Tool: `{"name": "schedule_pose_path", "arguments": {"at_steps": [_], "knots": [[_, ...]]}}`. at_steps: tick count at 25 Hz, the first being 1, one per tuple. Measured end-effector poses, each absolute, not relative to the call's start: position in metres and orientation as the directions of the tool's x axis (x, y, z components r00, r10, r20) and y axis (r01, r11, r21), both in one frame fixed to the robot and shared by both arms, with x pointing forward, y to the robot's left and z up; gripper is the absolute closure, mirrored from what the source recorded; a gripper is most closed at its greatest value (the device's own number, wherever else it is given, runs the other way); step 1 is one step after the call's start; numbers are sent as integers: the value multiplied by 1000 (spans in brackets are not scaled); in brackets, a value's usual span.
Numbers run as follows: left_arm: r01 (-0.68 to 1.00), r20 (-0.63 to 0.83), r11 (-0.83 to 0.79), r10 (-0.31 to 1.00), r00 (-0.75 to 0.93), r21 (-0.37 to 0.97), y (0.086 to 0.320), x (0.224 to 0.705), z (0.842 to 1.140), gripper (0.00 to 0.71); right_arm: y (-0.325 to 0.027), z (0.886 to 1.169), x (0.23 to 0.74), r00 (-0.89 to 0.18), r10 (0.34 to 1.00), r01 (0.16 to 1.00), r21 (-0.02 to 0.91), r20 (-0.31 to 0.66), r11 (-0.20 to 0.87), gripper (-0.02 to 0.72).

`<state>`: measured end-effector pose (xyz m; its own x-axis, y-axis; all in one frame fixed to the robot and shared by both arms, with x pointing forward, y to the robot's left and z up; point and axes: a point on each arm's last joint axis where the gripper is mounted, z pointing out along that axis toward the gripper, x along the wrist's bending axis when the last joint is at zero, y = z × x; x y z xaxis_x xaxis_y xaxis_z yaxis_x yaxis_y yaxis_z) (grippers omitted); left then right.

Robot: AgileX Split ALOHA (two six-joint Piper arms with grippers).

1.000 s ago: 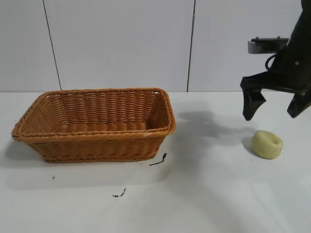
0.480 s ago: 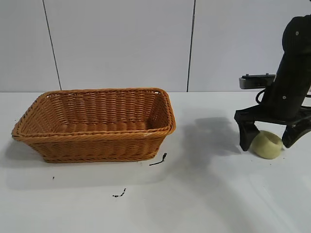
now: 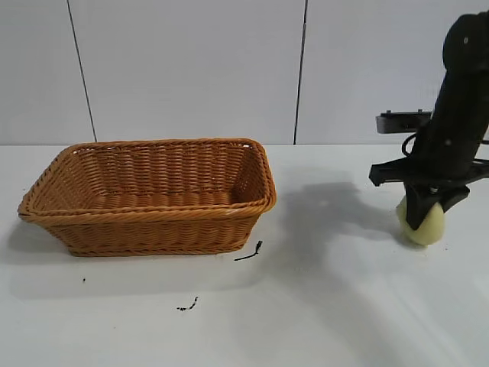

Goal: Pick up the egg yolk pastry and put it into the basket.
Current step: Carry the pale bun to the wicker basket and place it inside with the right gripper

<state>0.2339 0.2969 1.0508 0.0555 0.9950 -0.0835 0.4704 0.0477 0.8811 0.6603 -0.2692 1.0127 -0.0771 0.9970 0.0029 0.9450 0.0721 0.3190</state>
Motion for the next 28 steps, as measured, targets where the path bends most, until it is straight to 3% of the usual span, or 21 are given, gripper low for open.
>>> {"name": "schedule_pose_path", "arguments": {"at_steps": [2,8,18,22,28], "knots": [[470,-83,48,995,56,881,297,234,1051,15,-267,1035,664,-85,996,929,361,-4,81,618],[470,-83,48,995,56,881,297,234,1051,15,-238,1065,666,-132,991,907,403,-6,123,618],[470,-83,48,995,56,881,297,234,1051,15,-126,1101,651,-353,936,803,518,11,296,618],[470,-83,48,995,56,881,297,234,1051,15,-74,1087,645,-449,893,769,515,15,378,621],[470,-83,48,995,56,881,297,234,1051,15,-8,1037,637,-554,832,727,498,17,474,622]]}}
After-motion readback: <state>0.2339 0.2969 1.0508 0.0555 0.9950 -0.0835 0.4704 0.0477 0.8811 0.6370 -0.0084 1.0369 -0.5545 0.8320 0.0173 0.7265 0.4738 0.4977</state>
